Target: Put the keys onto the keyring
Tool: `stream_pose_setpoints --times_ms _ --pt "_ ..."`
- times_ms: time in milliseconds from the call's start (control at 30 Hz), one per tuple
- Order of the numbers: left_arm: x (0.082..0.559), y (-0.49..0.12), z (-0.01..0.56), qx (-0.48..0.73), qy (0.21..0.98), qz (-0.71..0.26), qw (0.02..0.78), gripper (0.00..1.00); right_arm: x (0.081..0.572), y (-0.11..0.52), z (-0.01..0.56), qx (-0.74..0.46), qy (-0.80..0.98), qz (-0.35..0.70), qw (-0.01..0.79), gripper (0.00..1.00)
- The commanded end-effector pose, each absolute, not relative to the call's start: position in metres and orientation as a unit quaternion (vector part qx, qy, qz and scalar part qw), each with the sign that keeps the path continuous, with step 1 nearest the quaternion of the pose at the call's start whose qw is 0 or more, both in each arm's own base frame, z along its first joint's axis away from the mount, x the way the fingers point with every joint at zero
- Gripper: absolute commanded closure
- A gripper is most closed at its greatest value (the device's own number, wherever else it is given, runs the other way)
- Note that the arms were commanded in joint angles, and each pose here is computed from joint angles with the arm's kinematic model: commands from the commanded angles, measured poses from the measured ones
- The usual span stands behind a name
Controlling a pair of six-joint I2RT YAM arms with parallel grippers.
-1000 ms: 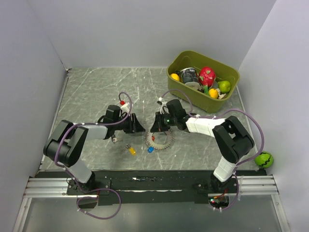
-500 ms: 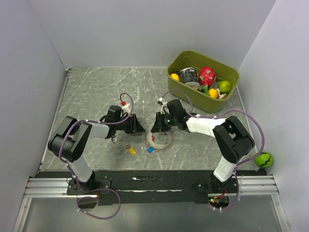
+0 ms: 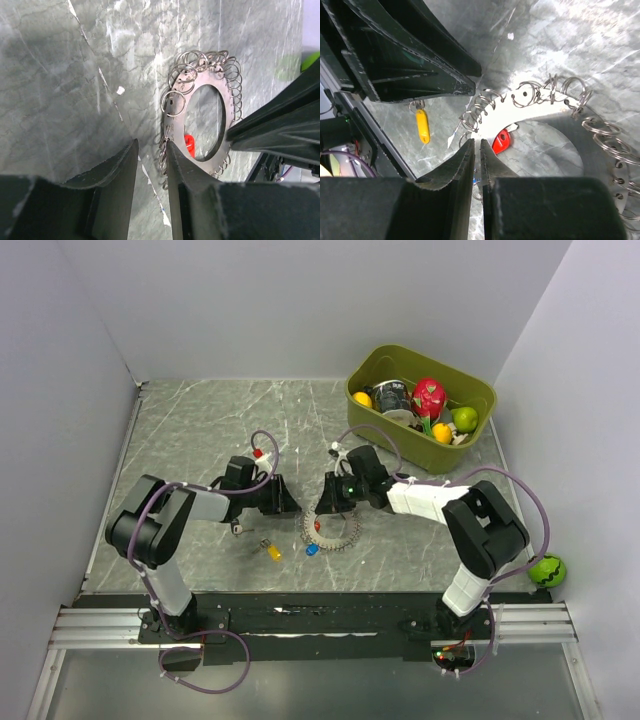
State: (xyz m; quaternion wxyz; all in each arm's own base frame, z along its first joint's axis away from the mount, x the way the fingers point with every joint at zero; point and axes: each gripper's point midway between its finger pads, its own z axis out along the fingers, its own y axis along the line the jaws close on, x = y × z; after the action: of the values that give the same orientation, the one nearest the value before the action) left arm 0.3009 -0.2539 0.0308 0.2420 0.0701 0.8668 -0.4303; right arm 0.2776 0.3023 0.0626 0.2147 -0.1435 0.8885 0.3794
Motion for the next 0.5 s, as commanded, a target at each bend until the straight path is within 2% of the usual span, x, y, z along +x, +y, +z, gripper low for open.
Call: stream_pose_setpoints --times_ms 0,100,267,467 --pt "0.313 -0.263 0.046 0.094 0.852 -0.440 0.267 0.65 0.288 0.292 0.091 -0.129 0.869 0.403 0.258 0.82" --pt "0.312 -0.264 0.046 0.096 0.852 -0.440 0.267 0.65 0.293 0.282 0.106 -0.110 0.856 0.421 0.280 0.80" --pt "0.314 -0.266 0.047 0.099 0.850 -0.441 0.269 0.63 0.299 0.268 0.109 -0.103 0.860 0.401 0.297 0.63" --pt "0.322 -0.267 0.049 0.105 0.854 -0.431 0.273 0.60 0.300 0.264 0.097 -0.100 0.871 0.385 0.286 0.51"
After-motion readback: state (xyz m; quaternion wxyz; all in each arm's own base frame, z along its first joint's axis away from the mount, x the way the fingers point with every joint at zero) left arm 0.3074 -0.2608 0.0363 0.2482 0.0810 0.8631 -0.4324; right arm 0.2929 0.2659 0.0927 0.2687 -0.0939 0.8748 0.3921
